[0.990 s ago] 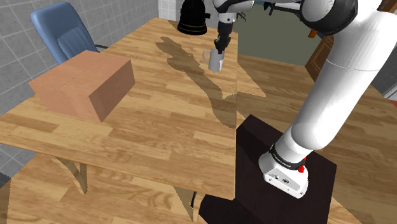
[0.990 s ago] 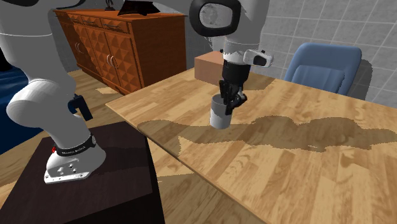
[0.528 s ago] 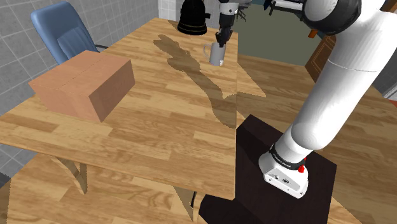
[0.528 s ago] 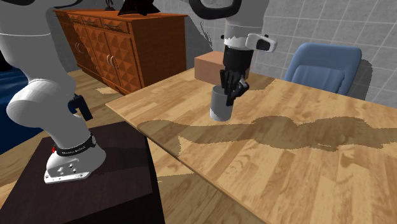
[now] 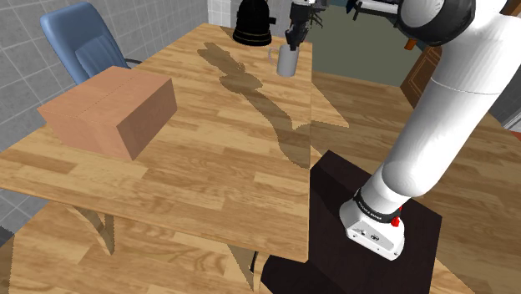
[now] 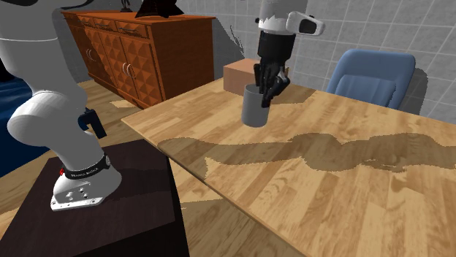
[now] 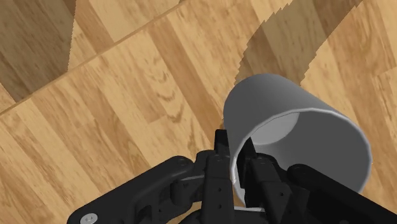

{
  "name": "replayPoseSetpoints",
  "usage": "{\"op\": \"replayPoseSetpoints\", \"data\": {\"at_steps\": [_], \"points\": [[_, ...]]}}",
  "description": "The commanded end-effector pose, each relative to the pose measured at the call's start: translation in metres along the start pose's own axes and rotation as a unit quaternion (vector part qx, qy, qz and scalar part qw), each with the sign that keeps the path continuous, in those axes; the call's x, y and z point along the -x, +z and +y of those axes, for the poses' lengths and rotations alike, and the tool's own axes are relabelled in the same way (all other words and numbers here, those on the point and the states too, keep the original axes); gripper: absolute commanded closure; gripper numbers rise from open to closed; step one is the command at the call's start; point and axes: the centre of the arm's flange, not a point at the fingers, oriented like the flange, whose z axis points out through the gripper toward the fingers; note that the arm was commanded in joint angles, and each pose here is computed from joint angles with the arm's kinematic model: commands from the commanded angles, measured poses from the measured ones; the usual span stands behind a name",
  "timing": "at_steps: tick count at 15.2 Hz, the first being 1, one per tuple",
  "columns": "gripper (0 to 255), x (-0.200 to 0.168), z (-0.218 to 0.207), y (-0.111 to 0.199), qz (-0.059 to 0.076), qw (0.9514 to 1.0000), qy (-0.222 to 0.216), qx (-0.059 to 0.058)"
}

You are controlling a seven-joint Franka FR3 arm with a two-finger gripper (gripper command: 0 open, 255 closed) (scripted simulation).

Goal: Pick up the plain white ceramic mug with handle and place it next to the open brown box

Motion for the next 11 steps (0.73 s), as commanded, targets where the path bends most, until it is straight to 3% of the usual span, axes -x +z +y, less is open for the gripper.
{"op": "replayPoseSetpoints", "data": {"at_steps": [1,9,11], "points": [[255,0.001,0.000,-0.010,0.000,1.0000,0.000,0.000],[255,0.003,-0.001,-0.048,0.000,1.0000,0.000,0.000],[255,0.003,-0.027,-0.048,0.000,1.0000,0.000,0.000]]}}
